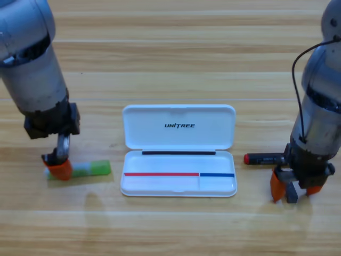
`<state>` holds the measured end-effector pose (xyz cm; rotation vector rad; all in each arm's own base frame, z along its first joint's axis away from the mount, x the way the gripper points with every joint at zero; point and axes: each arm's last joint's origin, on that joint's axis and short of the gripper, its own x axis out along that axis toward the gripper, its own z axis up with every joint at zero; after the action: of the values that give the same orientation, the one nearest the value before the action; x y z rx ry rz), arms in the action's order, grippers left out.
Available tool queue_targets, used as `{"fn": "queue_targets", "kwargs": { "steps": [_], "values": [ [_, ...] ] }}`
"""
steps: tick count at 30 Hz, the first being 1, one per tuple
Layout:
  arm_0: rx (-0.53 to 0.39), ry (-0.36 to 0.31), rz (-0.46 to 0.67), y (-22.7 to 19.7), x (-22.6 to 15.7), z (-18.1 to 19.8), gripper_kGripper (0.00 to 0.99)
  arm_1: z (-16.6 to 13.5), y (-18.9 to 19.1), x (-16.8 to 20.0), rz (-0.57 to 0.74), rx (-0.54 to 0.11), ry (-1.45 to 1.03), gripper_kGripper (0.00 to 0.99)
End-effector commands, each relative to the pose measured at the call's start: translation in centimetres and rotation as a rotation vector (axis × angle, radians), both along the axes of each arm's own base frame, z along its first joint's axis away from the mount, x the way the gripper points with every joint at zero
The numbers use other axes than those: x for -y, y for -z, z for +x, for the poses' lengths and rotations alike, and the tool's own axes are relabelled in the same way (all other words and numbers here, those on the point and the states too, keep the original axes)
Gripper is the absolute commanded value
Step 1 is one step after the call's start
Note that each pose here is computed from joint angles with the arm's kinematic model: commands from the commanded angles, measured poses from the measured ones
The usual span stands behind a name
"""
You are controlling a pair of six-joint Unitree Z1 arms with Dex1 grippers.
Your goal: Clean up eraser and pencils
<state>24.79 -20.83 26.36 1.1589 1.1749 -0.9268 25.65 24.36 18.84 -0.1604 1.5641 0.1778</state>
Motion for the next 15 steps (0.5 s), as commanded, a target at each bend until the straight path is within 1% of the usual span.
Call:
{"fn": "queue_targets", "kwargs": {
  "steps": [1,3,5,6,7,10,11,12,15],
  "values": [
    [-0.043,0.005,0.039,3.0,-0.2,0.5,0.986,0.8,2.7,0.2,-0.016,-0.078,0.029,0.295],
    [-0.042,0.008,0.039,3.3,-0.1,0.6,0.986,0.7,2.8,0.3,-0.019,-0.08,0.029,0.175],
    [-0.041,0.008,0.036,3.4,-0.1,0.6,0.986,0.7,3.0,0.3,-0.025,-0.084,0.029,0.094],
    [-0.04,0.009,0.035,3.4,-0.1,0.7,0.985,0.7,3.0,0.3,-0.027,-0.084,0.029,0.029],
    [-0.04,0.009,0.035,3.5,0.0,0.7,0.985,0.7,3.1,0.3,-0.03,-0.085,0.026,0.0],
    [-0.039,0.012,0.035,3.8,0.0,0.7,0.985,1.0,2.8,0.5,-0.029,-0.07,-0.039,0.0],
    [-0.037,0.014,0.032,3.9,0.0,0.7,0.985,1.0,2.1,0.6,-0.031,-0.045,-0.096,0.0],
    [-0.036,0.015,0.031,4.0,0.0,0.7,0.985,1.0,0.9,0.7,-0.031,-0.007,-0.171,0.0],
    [-0.039,0.026,0.032,4.8,0.0,0.7,0.985,0.5,-4.0,1.2,-0.072,0.114,-0.464,0.0]
  ]
}}
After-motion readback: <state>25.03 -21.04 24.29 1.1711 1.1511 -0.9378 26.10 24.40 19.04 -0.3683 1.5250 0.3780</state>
